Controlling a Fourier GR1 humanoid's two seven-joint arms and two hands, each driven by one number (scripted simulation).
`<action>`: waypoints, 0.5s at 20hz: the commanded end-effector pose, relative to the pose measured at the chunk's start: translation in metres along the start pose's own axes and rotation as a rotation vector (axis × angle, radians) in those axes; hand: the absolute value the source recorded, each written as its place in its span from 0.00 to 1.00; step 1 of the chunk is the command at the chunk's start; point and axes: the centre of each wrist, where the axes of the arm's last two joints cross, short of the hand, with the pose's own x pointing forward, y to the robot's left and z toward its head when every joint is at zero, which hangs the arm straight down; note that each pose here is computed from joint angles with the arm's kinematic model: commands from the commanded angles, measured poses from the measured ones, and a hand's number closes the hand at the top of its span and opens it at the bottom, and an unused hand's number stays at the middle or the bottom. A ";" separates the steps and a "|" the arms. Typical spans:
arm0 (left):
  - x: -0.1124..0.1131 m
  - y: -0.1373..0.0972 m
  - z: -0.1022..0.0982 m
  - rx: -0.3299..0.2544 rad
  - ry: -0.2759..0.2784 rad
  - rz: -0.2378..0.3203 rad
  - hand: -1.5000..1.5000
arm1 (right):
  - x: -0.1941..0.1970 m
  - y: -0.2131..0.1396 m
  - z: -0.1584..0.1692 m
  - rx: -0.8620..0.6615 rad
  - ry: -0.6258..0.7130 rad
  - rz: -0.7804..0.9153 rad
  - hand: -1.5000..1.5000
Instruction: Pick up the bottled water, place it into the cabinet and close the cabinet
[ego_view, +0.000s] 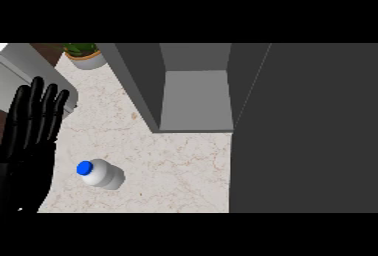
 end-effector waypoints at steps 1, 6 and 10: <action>0.011 -0.006 0.009 0.066 -0.014 -0.048 0.00 | 0.007 -0.003 0.012 0.000 -0.017 -0.020 0.00; 0.019 0.013 0.041 0.368 0.033 -0.187 0.00 | 0.026 -0.006 0.030 0.018 0.022 0.024 0.00; 0.032 0.020 0.050 0.575 0.168 -0.008 0.00 | 0.036 0.022 0.037 0.166 0.070 -0.167 0.00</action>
